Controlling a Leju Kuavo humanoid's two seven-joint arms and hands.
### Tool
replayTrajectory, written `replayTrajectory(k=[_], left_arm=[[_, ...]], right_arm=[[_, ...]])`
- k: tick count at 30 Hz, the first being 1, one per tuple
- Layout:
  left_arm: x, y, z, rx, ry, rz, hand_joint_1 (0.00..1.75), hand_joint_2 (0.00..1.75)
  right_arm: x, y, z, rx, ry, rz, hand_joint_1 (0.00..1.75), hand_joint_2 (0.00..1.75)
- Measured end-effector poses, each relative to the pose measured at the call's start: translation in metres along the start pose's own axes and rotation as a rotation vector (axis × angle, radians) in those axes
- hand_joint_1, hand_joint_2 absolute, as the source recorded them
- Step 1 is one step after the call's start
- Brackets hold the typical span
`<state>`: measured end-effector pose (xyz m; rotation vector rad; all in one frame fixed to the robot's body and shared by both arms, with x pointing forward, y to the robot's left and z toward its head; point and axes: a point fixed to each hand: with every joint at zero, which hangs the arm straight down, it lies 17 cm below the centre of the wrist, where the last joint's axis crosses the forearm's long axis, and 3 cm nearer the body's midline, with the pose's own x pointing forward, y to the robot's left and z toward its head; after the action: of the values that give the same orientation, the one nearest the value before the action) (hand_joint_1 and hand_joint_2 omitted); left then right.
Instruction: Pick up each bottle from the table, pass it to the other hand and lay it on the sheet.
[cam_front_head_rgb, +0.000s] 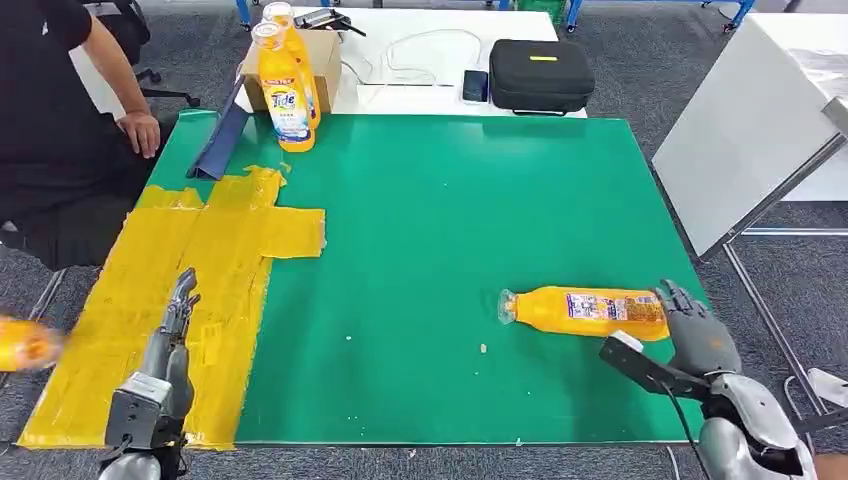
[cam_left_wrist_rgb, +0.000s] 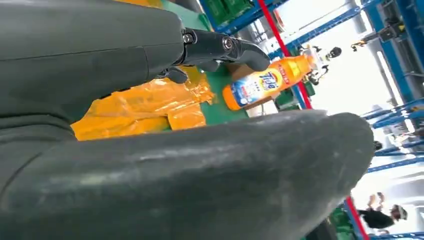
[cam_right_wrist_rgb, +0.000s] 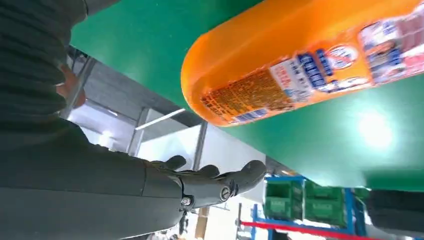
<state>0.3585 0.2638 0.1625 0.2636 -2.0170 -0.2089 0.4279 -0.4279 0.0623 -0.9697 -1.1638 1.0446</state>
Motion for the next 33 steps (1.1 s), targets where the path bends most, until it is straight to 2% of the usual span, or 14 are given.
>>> replayTrajectory(k=[16,25,26,27,28,30,33], left_arm=[[0.013,0.009,-0.008,0.036,-0.036,0.060,0.00,0.00],[0.023,0.023,-0.023,0.062,-0.076,0.126,0.00,0.00],[0.024,0.023,-0.025,0.061,-0.081,0.128,0.00,0.00],[0.025,0.023,-0.027,0.062,-0.086,0.130,0.00,0.00],[0.025,0.024,-0.030,0.064,-0.091,0.132,0.00,0.00],[0.027,0.026,-0.034,0.069,-0.100,0.139,0.00,0.00],[0.026,0.027,-0.038,0.071,-0.103,0.144,0.00,0.00]], right_arm=[[-0.018,0.012,-0.015,0.061,0.047,0.005,0.00,1.75],[-0.011,0.020,-0.055,0.141,0.048,0.037,0.00,1.75],[-0.007,0.024,-0.059,0.164,0.037,0.048,0.07,1.75],[-0.002,0.032,-0.062,0.201,0.021,0.063,0.54,1.75],[0.003,0.039,-0.064,0.234,0.005,0.078,1.34,1.75],[0.013,0.050,-0.069,0.281,-0.028,0.110,1.71,1.75],[0.024,0.060,-0.074,0.322,-0.058,0.149,1.75,1.75]])
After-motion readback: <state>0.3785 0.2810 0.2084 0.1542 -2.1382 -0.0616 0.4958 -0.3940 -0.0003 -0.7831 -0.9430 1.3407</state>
